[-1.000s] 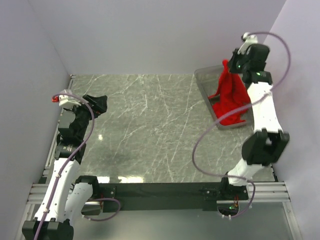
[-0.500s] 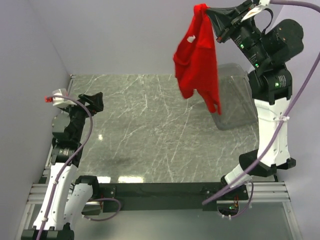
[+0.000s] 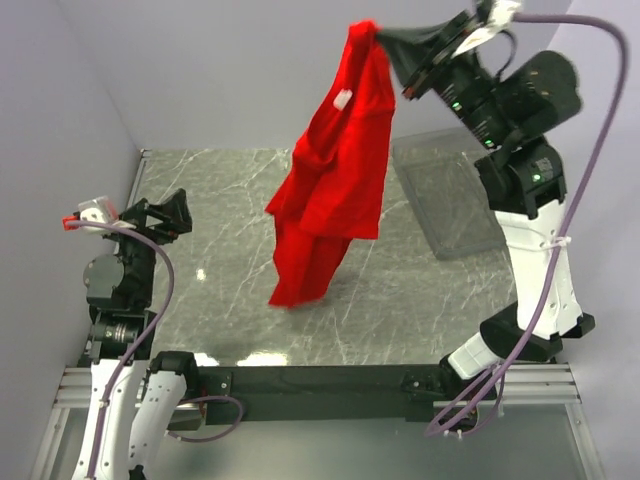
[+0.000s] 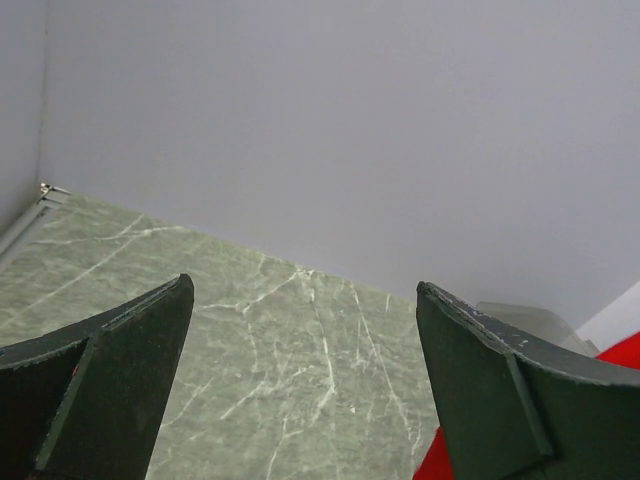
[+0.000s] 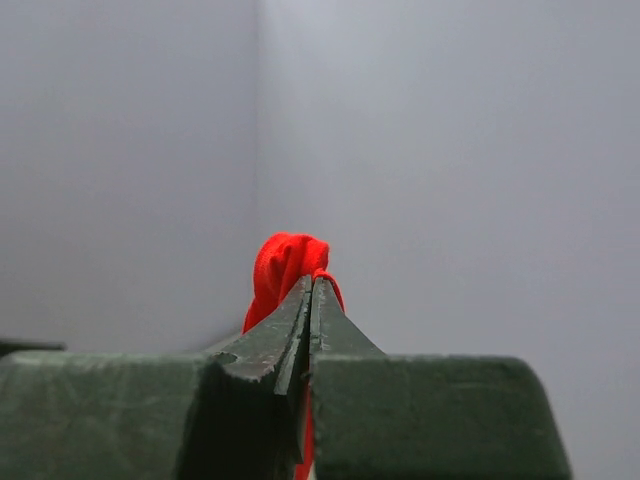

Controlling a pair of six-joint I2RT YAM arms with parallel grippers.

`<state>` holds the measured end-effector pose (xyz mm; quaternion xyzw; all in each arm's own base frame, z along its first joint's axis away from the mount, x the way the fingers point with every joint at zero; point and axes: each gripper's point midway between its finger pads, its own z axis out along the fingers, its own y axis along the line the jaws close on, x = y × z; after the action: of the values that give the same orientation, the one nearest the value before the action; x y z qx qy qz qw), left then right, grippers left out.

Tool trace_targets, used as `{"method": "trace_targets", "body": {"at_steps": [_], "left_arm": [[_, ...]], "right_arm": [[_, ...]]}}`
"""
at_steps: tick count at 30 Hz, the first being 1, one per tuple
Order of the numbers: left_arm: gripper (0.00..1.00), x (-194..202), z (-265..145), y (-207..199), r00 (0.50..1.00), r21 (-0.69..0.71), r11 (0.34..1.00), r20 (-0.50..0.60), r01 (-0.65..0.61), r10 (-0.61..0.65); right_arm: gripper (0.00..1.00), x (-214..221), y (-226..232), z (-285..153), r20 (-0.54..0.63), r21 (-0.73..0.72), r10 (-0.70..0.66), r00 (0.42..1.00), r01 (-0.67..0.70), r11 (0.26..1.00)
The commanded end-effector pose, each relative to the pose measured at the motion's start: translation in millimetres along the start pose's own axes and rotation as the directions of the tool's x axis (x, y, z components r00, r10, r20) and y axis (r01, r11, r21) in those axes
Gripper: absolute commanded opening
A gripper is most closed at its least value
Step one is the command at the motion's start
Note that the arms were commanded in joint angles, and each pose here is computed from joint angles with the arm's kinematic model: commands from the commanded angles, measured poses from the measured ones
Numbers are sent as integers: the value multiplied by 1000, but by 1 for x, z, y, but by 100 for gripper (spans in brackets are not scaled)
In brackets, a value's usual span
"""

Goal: Fold and stack the t-shirts
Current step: Move the tshirt to the center of the board, then flatten the tshirt out

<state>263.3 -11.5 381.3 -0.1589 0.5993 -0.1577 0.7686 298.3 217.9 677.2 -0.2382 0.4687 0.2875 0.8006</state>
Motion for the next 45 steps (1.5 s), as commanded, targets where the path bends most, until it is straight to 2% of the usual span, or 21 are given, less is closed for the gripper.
{"method": "trace_targets", "body": {"at_steps": [1,3,4,6,7,9,10,13,18,22,24,28,32,33,34,35,36,38,39,42,45], "left_arm": [[99,-22,-8,-2,999,-11,1000,49,-21,22],[100,-20,-10,-1,999,-14,1000,45,-14,15],[100,-18,-10,-1,999,-12,1000,39,-12,12],[99,-17,-10,-3,1000,-4,1000,31,0,0],[100,-14,-10,-4,1000,2,1000,20,3,-3],[99,-14,-11,-5,1000,5,1000,12,7,-7],[100,-12,-11,-6,1000,9,1000,4,10,-10],[99,-7,-10,-7,1000,19,1000,-16,21,-21],[99,15,-2,-12,993,46,996,-91,75,-70],[99,53,12,-25,964,111,984,-245,136,-106],[100,66,16,-33,943,143,976,-312,164,-113],[99,120,27,-43,838,181,949,-530,257,-126],[99,154,35,-45,745,149,944,-654,296,-130],[99,173,34,-42,697,118,947,-705,299,-132],[99,176,37,-45,687,125,948,-717,293,-118],[98,184,36,-51,663,137,945,-741,297,-101],[98,201,37,-48,623,118,949,-776,291,-95],[98,211,43,-56,605,154,949,-795,276,-47],[97,234,43,-57,555,152,951,-832,268,-23],[95,254,51,-76,510,247,942,-854,227,101],[91,293,58,-89,418,317,928,-883,195,214]], "right_arm": [[6,32,26,-5,-84,-109,64,994,-73,991],[22,109,29,-4,-262,-99,107,959,-137,986],[40,138,26,-5,-324,-71,118,939,-148,986],[53,214,15,-14,-467,-12,115,877,-136,991],[66,249,2,-24,-529,28,98,843,-98,995],[79,283,-13,-31,-596,77,105,796,-73,994],[90,294,-27,-37,-617,97,118,778,-74,993],[93,310,-43,-50,-649,105,114,752,-60,993],[97,342,-34,-88,-749,-23,63,659,-121,992],[94,373,-29,-132,-811,-49,84,579,-209,977],[94,373,-35,-146,-805,-37,114,582,-242,970],[94,386,-48,-177,-805,53,231,546,-321,945],[91,393,-46,-202,-818,74,264,512,-362,929],[90,395,-44,-206,-821,62,252,512,-360,931],[90,403,-38,-215,-829,72,267,491,-379,922],[90,400,-35,-215,-822,61,261,505,-378,924],[90,403,-33,-219,-824,68,270,498,-387,919],[90,409,-24,-227,-828,71,289,480,-422,904],[89,411,-21,-229,-830,75,298,472,-434,898],[88,418,-13,-238,-832,94,326,449,-465,881],[88,423,-7,-244,-834,105,341,434,-482,870]]}}
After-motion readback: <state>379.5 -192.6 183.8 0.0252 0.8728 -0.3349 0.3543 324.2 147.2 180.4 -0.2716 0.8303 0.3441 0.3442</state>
